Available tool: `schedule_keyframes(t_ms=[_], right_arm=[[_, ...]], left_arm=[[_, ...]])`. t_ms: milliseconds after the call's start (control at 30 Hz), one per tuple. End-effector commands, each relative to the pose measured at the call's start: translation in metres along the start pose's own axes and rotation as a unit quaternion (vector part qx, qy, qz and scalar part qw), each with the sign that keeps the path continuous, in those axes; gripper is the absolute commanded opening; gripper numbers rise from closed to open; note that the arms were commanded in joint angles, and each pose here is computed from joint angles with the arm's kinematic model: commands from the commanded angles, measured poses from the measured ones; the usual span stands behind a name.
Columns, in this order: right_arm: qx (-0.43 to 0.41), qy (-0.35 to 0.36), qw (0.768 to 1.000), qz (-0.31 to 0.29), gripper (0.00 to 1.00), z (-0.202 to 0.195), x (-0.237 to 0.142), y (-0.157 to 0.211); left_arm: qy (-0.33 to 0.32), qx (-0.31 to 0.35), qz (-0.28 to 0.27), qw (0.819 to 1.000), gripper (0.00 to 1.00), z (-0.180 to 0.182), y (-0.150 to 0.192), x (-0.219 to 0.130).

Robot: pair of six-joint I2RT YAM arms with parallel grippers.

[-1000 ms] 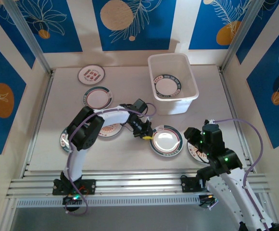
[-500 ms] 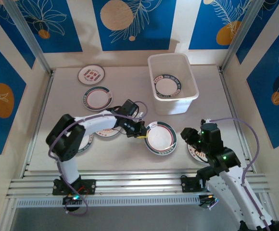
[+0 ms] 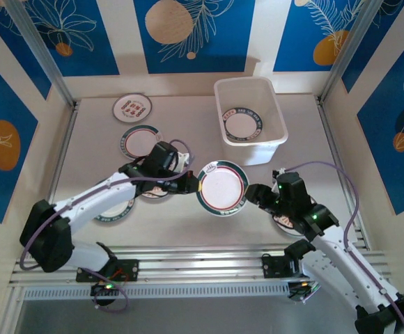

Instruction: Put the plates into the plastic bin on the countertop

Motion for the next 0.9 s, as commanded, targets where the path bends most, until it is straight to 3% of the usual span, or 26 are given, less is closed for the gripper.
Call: schedule_keyframes(t_ms=[0,300,667,867], right_arm=[[-0.039,-0.009,0.999,-0.021,0.54,0.014,-0.016,-0.011],[-0.046,-0.072,0.996,-0.003,0.49,0.029,-0.012,-0.005],[-0.045,-0.05,0.998,0.001,0.43,0.023,-0.01,-0.006],[-0.04,-0.06,0.997,0.01,0.33,0.024,-0.003,-0.004]], left_arm=[[0.011,0.025,-0.027,0.999,0.0,-0.008,-0.005,-0.014],[0.045,0.034,-0.042,0.998,0.0,-0.025,-0.008,-0.026],[0.076,0.043,-0.043,0.995,0.0,-0.034,-0.005,-0.031],[0.085,0.044,-0.047,0.994,0.0,-0.038,-0.007,-0.031]])
Point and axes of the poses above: each hand's point on the last joint's axis, 136 mm out from that joint toward the fingers, its own x axis out along the fingers, its own z axis along the line the jaws close on, y = z × x, the point moved 3 cm from there along -x, back along the fingers, and after that the axes turned 1 degree about -x, right-handed, at the moved point
